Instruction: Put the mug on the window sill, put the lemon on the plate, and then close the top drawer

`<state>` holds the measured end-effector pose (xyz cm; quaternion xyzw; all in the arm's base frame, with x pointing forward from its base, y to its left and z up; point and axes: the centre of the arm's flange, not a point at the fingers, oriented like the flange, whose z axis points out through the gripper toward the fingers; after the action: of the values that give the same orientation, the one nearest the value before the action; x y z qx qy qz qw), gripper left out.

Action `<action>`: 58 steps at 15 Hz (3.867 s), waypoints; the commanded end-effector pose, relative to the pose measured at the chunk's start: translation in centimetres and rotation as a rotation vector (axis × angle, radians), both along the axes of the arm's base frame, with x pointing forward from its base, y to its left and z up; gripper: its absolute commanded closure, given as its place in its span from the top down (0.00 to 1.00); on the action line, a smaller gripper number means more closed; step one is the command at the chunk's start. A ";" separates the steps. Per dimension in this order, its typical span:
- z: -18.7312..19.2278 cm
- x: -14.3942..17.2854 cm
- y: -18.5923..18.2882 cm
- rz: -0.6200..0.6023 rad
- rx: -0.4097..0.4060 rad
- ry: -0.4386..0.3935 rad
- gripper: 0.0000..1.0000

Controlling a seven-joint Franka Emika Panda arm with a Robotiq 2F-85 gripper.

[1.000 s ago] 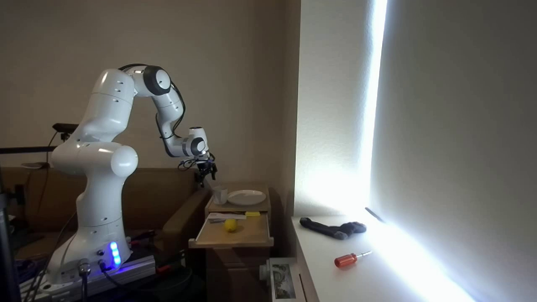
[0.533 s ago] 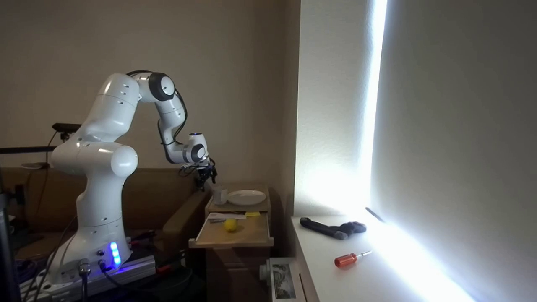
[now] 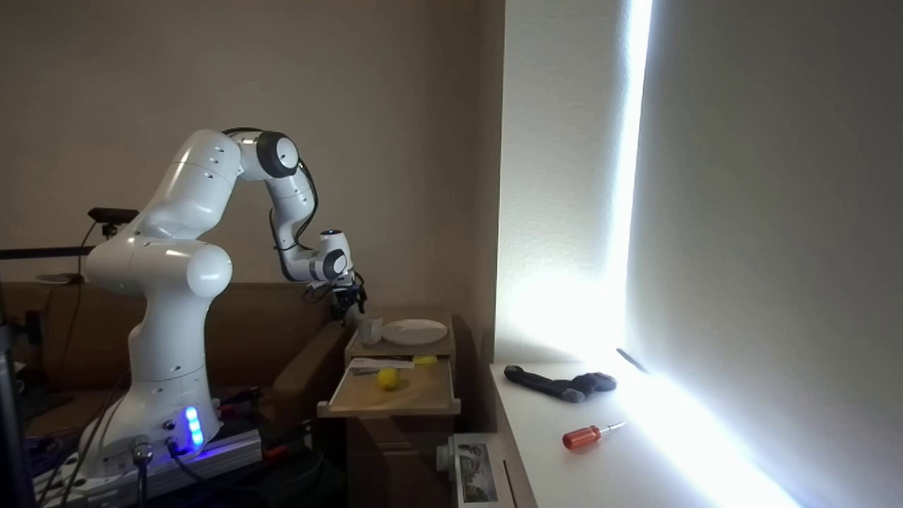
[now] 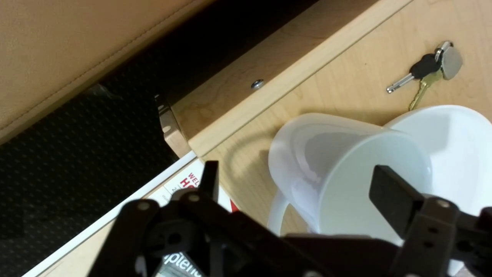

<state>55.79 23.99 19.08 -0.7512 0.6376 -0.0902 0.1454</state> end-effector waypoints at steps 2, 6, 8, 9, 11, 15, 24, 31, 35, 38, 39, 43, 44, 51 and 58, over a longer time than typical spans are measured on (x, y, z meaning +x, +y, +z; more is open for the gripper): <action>-1.5 1.3 -0.3 -0.042 -0.028 0.027 1.00; -2.3 1.8 -0.1 -0.031 -0.034 -0.009 1.00; -1.8 1.2 -0.8 -0.028 -0.035 0.005 1.00; -1.9 1.1 -0.8 -0.027 -0.035 0.005 1.00; -1.9 1.1 -0.8 -0.027 -0.035 0.005 1.00; -2.7 1.3 -0.9 -0.022 -0.047 0.017 1.00; -2.6 1.0 -0.9 -0.021 -0.036 0.020 0.53; -2.4 1.0 -0.9 -0.020 -0.037 0.018 0.03; -2.4 1.0 -1.1 -0.021 -0.039 0.025 0.01; -1.2 1.1 -1.4 -0.013 -0.049 0.062 0.01; -0.4 1.1 -1.6 -0.007 -0.056 0.072 0.01; 5.5 0.4 -5.1 -0.005 -0.123 0.125 0.01; 7.3 0.2 -6.7 -0.026 -0.129 0.130 0.01; 13.3 -0.3 -23.2 -0.334 0.058 0.238 0.01; 14.8 -1.6 -31.6 -0.407 0.192 0.245 0.05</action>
<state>54.16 -7.63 33.87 -0.5955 0.7940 0.0350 0.1169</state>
